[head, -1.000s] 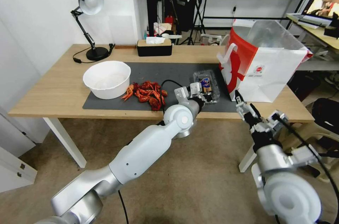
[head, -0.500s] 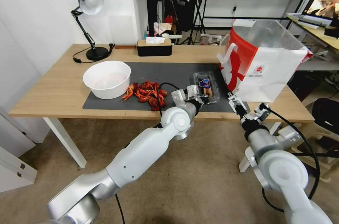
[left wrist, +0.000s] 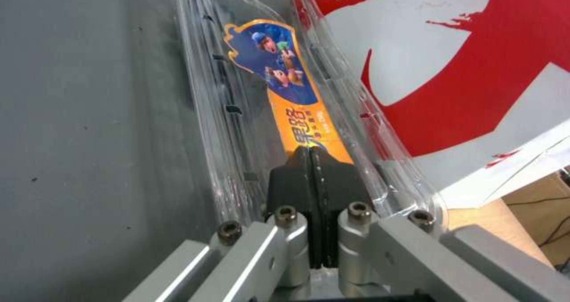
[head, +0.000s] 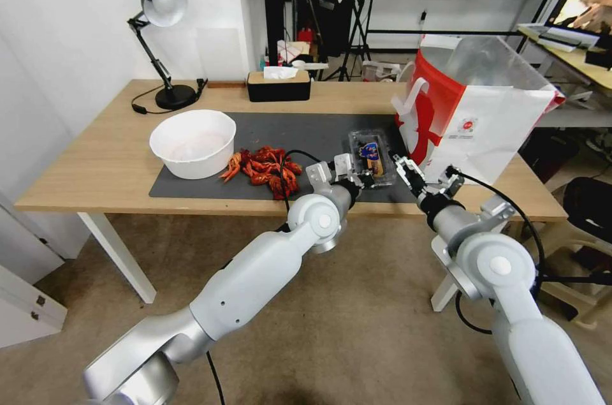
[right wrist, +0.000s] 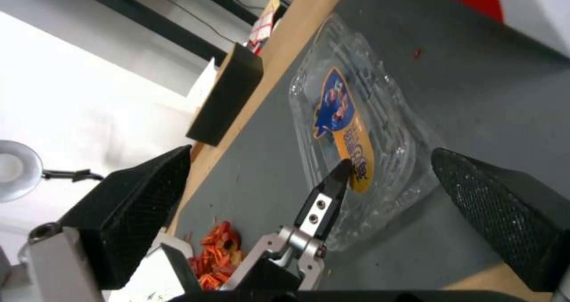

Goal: Close the takeout container lid, then place the container into the takeout bag.

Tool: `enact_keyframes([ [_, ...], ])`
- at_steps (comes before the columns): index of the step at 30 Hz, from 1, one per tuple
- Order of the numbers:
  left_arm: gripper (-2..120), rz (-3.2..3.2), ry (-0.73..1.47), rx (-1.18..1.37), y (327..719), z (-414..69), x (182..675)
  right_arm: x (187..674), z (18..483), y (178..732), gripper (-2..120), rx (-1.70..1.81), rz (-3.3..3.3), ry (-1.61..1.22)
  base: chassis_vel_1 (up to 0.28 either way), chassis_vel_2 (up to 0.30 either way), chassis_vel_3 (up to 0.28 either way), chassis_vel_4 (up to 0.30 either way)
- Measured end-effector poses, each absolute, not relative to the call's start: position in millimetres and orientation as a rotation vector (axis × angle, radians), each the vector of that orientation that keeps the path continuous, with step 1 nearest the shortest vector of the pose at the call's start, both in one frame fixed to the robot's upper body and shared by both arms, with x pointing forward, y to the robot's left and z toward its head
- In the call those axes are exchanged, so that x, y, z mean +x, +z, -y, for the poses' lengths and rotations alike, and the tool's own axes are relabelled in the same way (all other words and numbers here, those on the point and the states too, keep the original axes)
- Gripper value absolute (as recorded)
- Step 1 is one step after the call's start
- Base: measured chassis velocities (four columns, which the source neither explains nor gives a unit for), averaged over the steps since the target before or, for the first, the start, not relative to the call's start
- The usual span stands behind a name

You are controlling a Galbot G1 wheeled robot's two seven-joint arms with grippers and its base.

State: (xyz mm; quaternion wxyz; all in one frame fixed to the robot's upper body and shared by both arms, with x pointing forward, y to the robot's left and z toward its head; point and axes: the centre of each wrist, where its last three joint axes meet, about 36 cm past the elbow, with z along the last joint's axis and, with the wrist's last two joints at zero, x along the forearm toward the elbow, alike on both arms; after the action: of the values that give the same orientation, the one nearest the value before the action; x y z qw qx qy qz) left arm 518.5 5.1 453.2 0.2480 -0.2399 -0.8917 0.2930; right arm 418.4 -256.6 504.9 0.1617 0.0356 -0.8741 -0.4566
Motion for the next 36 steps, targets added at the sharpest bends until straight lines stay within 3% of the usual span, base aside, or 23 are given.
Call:
enact_keyframes([
  [36,0,2.437,0.804,-0.66,453.7,-5.7,520.2,486.0,257.1,498.0,100,0.072,2.527,-0.989,0.0,0.0,0.0,0.0],
])
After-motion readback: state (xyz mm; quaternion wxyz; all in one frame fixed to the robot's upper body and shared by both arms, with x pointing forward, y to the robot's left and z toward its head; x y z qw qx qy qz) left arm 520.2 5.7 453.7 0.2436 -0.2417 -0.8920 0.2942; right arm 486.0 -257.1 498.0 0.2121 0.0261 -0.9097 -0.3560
